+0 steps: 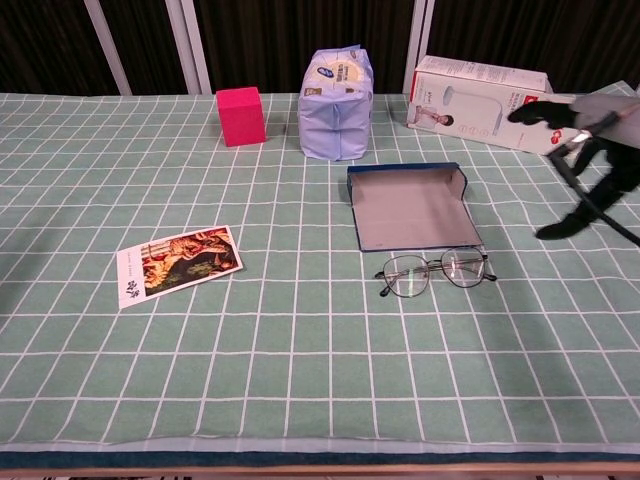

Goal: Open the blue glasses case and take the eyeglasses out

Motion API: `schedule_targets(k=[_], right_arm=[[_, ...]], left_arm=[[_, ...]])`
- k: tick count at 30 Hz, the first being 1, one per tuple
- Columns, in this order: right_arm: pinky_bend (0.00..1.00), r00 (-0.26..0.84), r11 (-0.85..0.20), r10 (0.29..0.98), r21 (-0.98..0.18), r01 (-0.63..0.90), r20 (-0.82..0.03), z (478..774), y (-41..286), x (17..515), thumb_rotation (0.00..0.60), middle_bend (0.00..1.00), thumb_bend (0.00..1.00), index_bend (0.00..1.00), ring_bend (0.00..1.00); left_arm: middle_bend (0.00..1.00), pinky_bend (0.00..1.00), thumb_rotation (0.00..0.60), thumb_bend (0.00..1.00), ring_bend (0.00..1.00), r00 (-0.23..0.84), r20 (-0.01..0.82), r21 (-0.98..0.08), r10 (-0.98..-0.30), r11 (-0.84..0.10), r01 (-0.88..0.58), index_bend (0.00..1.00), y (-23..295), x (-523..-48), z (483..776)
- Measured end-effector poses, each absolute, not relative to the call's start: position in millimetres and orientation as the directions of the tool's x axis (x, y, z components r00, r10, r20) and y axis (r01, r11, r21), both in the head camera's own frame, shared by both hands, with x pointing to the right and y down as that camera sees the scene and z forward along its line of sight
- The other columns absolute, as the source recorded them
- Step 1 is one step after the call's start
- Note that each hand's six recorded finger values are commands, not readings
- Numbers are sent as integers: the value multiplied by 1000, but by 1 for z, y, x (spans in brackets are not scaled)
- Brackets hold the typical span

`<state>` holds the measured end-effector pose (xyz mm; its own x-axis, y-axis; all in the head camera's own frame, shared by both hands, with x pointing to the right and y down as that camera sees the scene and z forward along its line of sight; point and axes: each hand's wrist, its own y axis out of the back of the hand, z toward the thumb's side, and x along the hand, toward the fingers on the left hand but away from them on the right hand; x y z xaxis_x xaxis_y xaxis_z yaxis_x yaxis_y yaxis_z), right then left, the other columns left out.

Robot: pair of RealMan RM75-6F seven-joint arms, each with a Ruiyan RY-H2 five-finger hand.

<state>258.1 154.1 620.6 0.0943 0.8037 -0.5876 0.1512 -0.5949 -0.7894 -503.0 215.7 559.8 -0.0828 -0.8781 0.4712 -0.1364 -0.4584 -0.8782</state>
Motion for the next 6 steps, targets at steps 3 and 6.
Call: schedule_targets(k=[3, 6], right_arm=[[241, 84, -566, 825, -815, 125, -559, 603, 179, 291, 600, 0, 31, 0, 0], [240, 65, -533, 846, -837, 119, -530, 586, 205, 323, 600, 0, 26, 0, 0]], left_arm=[[0, 0, 600, 0, 0, -92, 466, -884, -880, -457, -100, 0, 217, -506, 560], [0, 0, 600, 0, 0, -94, 459, -888, -883, -452, -88, 0, 216, -506, 560]])
